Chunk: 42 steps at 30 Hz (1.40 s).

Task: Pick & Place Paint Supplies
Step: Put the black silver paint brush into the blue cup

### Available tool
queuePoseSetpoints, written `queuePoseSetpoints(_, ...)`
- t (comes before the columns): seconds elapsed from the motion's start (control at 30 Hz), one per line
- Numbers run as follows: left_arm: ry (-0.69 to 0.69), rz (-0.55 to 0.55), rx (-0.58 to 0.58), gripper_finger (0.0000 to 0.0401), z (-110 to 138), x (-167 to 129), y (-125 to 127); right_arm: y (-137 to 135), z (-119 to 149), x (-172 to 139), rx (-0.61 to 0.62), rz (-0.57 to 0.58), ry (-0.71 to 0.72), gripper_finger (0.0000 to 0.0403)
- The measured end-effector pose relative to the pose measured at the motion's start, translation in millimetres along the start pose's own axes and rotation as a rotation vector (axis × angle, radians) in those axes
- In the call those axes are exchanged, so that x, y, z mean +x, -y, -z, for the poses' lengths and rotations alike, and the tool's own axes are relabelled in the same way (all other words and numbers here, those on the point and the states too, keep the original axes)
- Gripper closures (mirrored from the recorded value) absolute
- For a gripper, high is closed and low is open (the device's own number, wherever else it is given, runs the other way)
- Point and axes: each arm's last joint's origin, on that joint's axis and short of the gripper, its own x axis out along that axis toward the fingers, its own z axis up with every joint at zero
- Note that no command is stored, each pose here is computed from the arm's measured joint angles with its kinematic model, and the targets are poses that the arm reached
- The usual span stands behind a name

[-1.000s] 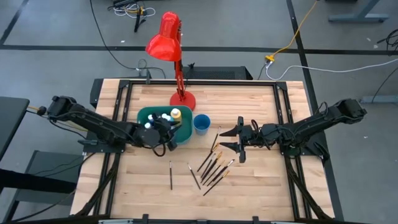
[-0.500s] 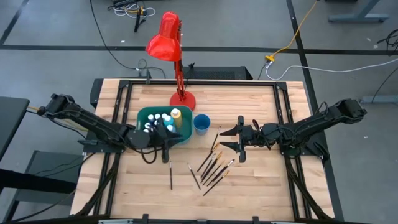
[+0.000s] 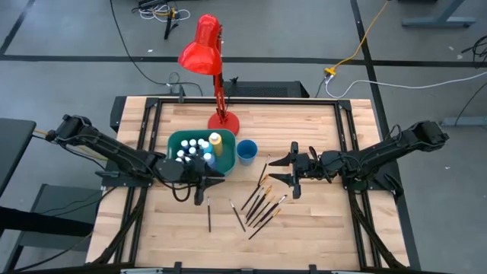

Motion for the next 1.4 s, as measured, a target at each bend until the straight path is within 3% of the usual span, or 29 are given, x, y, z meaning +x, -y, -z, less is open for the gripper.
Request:
queuePoseSetpoints(1.03, 0.0, 0.0, -0.001, 0.0319, 0, 0, 0, 0, -3, 0, 0.0, -0.002, 0.033, 0.0224)
queuePoseSetpoints(1.27, 0.0, -0.001, -0.001, 0.0319, 0, 0, 0, 2, -4, 0, -0.059, 0.034, 0.035, 0.0224)
queuePoseSetpoints(1.4, 0.004, -0.014, 0.084, 0.0319, 0, 0, 0, 3, 9, 0, -0.222, 0.027, -0.098, 0.0224)
